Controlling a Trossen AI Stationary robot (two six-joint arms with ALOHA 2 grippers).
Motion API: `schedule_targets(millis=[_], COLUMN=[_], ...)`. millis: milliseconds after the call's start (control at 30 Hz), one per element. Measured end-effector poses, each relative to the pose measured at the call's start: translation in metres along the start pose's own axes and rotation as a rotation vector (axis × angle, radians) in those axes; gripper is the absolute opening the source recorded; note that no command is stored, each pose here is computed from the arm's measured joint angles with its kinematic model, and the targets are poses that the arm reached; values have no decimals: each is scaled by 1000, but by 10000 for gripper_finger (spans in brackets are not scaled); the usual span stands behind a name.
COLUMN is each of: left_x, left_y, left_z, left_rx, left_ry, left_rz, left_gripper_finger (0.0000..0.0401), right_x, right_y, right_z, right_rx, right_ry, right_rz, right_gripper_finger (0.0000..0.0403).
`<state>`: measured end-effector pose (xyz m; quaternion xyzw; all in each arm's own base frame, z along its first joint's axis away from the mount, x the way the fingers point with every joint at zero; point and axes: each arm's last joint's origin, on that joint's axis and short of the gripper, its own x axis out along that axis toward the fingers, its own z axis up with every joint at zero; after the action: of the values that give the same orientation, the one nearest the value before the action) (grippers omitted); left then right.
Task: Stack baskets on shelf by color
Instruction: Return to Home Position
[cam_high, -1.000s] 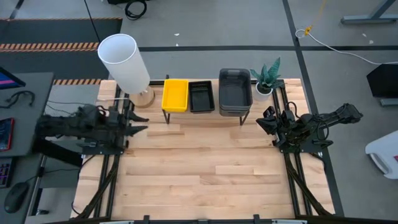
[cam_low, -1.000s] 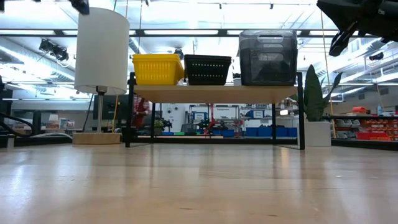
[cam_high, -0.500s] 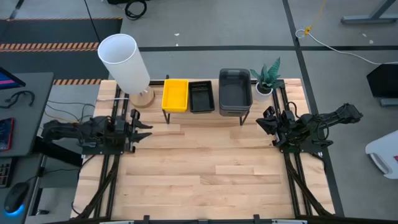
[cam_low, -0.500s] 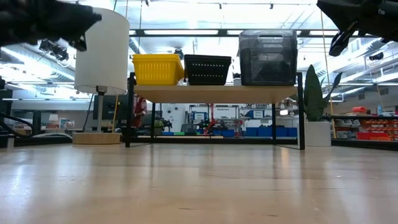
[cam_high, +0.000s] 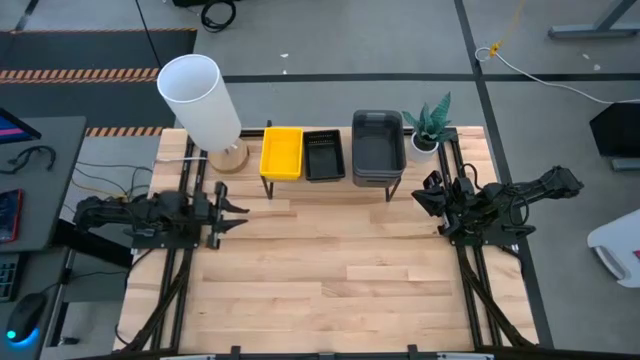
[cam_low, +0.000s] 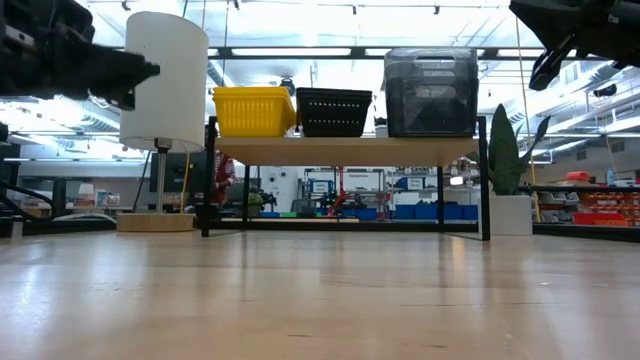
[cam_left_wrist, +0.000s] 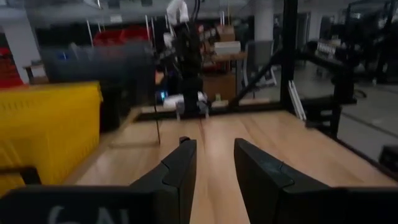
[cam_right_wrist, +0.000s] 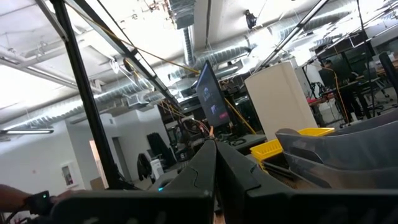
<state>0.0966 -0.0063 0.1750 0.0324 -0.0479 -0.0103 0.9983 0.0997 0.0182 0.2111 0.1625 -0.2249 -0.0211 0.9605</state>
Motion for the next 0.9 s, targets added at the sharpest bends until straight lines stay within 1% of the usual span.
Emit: schedule_targets(millis=[100,200,433,900], left_x=[0,0,0,0], left_y=[0,0,0,1], left_z=[-5,-5,-6,-3], left_rx=[-5,-4,-28,-30], left_ry=[47,55,58,31], left_rz=[-3,-7,-3,7], left_gripper_finger=[114,114,114,114], right_x=[0,0,0,0], right_y=[0,0,0,0], right_z=[0,0,0,0], right_rx=[0,0,0,0], right_ry=[0,1,1,0], right_rz=[0,0,0,0], right_gripper_finger=[16,16,16,16])
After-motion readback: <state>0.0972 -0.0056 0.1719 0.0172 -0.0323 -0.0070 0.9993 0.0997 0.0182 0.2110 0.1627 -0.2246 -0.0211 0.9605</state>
